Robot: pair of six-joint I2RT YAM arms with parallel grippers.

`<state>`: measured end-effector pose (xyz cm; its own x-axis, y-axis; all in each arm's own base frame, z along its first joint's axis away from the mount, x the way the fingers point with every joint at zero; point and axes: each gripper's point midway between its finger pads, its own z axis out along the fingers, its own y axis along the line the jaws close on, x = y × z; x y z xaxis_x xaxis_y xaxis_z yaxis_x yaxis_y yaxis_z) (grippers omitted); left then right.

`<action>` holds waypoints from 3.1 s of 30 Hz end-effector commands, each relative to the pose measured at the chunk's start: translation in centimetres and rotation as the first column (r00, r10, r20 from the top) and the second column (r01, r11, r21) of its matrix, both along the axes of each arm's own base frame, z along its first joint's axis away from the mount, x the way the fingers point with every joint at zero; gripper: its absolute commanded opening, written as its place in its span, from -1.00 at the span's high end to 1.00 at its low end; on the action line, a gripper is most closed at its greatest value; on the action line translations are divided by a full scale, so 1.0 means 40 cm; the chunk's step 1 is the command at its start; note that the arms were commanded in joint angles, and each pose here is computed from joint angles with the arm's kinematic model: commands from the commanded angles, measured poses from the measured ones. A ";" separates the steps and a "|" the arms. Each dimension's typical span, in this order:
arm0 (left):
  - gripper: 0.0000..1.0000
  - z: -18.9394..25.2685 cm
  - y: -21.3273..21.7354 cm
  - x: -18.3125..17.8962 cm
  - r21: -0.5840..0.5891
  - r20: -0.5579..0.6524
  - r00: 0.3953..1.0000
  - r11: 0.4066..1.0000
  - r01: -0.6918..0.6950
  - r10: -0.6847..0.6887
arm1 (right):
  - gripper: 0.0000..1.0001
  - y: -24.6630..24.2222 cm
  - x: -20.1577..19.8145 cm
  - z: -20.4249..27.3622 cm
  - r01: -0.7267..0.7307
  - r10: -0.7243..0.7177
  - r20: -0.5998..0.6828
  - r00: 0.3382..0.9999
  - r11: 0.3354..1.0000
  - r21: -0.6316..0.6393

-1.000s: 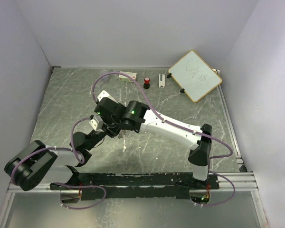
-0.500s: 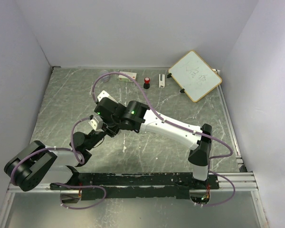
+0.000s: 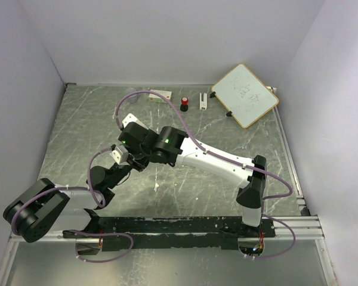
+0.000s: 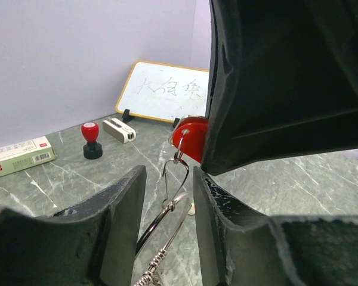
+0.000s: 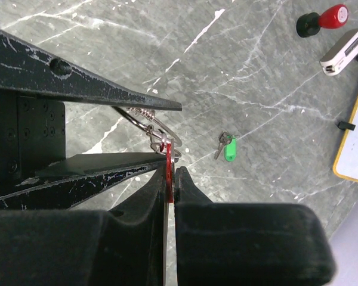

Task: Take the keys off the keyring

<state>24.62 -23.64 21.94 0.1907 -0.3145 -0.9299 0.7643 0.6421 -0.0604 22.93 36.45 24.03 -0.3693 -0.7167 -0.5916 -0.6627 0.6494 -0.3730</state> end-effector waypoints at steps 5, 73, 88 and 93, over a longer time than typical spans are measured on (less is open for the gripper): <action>-0.01 0.041 0.000 -0.018 -0.049 0.054 0.998 0.999 0.018 -0.015 | 1.00 0.005 0.000 0.024 -0.005 0.004 0.025 1.000 1.000 0.029; 0.61 0.004 -0.078 -0.032 0.429 0.134 0.971 0.895 0.124 -0.199 | 1.00 -0.109 -0.016 0.130 0.017 -0.017 0.088 0.996 1.000 0.009; 0.64 0.088 -0.111 -0.153 0.442 0.197 0.876 0.837 0.322 -0.441 | 1.00 -0.086 -0.035 0.096 -0.047 0.046 0.044 0.998 0.999 0.022; 0.65 0.133 -0.097 -0.169 0.421 0.251 0.867 0.855 0.302 -0.430 | 1.00 -0.073 -0.043 0.065 -0.069 0.069 0.015 0.997 0.997 0.022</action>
<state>20.42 -27.11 23.98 0.3560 0.0104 -0.9344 0.8828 0.3243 0.3399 20.54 32.61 25.99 -0.3304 -0.7611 -0.5581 -0.7076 0.5911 -0.3871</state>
